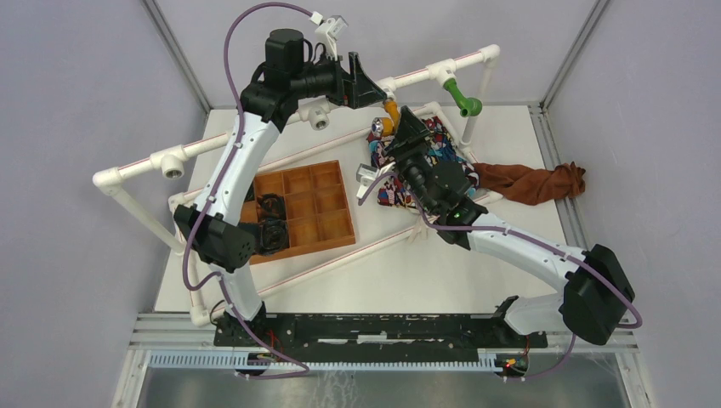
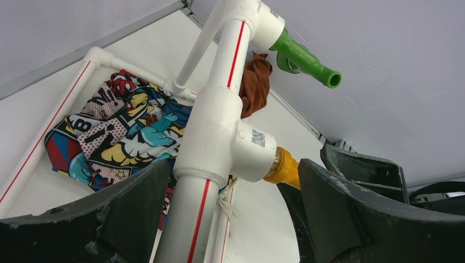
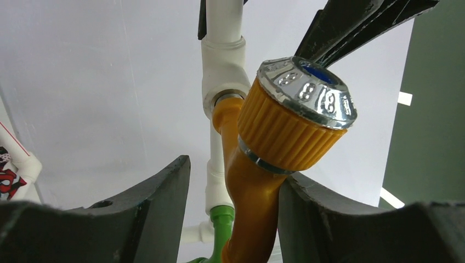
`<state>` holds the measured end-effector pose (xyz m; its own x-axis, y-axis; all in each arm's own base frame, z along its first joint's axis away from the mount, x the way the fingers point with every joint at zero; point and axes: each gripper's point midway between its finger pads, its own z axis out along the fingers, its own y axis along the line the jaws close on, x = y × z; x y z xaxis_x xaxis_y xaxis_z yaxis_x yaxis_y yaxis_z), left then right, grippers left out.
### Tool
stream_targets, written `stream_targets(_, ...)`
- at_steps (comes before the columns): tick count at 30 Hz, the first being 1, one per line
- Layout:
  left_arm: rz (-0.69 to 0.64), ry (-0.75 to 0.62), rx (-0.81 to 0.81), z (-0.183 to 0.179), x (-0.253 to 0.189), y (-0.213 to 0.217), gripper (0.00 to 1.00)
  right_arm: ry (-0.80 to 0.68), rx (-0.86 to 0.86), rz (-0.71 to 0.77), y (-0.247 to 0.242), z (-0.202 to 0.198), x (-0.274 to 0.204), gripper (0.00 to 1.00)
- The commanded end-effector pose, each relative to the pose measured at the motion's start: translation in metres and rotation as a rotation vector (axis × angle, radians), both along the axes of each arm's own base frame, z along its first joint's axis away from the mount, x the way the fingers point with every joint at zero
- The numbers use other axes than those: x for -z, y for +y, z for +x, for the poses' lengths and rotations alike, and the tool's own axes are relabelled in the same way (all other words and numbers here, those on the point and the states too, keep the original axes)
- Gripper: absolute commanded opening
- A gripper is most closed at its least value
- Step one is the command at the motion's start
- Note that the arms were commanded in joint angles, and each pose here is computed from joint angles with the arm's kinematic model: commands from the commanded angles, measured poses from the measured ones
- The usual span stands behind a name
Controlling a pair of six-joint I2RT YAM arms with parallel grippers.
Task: Install the water faucets
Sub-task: Install the water faucet onto the adaptor, then adjust the water faucet.
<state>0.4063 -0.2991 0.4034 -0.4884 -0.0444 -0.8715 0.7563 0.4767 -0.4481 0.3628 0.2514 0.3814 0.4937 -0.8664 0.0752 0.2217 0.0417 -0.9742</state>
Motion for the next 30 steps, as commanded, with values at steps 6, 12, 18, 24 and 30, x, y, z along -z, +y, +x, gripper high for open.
stream_targets(6,0.024,0.059,0.001,-0.011,0.01,0.004,0.94,0.092,-0.106,0.051,0.019,-0.006,-0.001,0.59)
stream_targets(12,0.026,0.06,0.0,-0.011,0.011,0.004,0.94,0.125,-0.13,0.081,0.025,-0.004,-0.004,0.35)
stream_targets(18,0.031,0.061,-0.009,-0.008,0.012,0.006,0.94,0.171,-0.165,0.096,0.035,-0.003,-0.003,0.0)
stream_targets(24,0.048,0.073,-0.074,0.0,0.012,0.015,0.95,0.058,-0.071,-0.093,0.03,0.002,-0.001,0.0)
stream_targets(30,0.045,0.055,-0.079,-0.008,0.0,0.021,0.94,-0.037,-0.056,-0.319,0.038,0.003,-0.009,0.0)
